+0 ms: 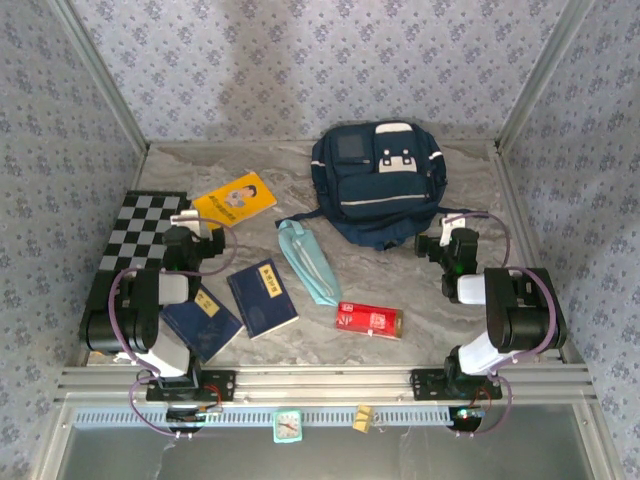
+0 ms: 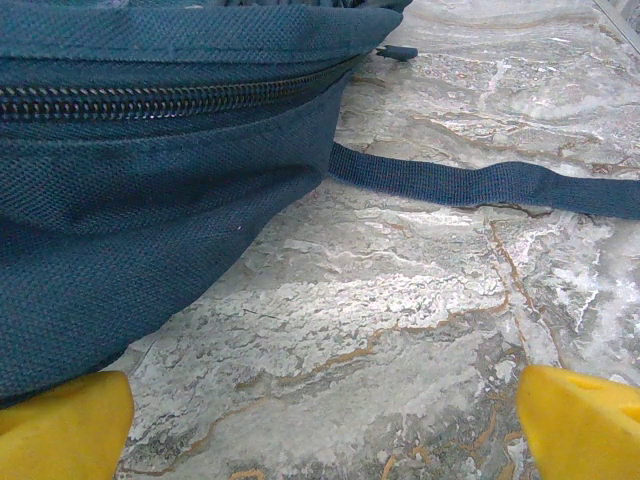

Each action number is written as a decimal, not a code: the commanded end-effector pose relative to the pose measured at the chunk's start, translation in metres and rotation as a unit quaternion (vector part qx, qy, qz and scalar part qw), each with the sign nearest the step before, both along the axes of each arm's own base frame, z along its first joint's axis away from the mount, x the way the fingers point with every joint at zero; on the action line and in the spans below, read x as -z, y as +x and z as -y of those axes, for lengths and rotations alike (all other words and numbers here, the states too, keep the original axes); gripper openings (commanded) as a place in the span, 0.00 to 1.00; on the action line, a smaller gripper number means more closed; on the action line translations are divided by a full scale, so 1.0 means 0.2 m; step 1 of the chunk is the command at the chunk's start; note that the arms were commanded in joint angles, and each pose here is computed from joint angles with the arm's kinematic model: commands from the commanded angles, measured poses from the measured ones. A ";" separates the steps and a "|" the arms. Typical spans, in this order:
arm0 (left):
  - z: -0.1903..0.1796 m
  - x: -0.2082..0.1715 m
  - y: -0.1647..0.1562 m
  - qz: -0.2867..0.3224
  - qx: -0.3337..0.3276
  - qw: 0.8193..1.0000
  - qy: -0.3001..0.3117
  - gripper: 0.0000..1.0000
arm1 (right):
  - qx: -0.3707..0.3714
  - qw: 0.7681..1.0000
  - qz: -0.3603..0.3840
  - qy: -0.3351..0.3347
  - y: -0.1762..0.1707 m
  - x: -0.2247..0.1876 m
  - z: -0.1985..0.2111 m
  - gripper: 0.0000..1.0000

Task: Pack books, pencil case, and school supplies into a backpack

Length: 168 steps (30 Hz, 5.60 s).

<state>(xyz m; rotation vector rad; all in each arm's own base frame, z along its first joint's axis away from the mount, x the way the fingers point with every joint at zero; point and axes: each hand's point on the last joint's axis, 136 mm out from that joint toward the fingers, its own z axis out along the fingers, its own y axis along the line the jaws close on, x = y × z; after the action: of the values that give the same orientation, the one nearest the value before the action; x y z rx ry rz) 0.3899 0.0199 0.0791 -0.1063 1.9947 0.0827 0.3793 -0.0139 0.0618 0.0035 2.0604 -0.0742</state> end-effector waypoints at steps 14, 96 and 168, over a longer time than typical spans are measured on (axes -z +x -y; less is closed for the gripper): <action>-0.01 -0.05 0.03 0.021 -0.006 1.000 -0.001 1.00 | 0.018 0.999 0.045 -0.004 0.06 -0.12 0.03 1.00; 0.96 -0.66 -0.26 -0.117 0.136 0.942 -0.284 1.00 | 0.028 0.926 -0.146 0.346 0.04 -0.42 -1.15 0.67; 1.70 -0.47 0.22 -0.193 0.170 0.931 -0.261 1.00 | 0.127 0.857 -0.273 0.419 -0.14 -0.04 -0.34 0.77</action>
<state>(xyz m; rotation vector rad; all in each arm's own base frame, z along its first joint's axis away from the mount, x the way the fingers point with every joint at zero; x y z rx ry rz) 0.4707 -0.3145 0.1398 -0.0751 2.3528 -0.6155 0.3542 0.0493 0.0818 0.8983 2.3958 0.6810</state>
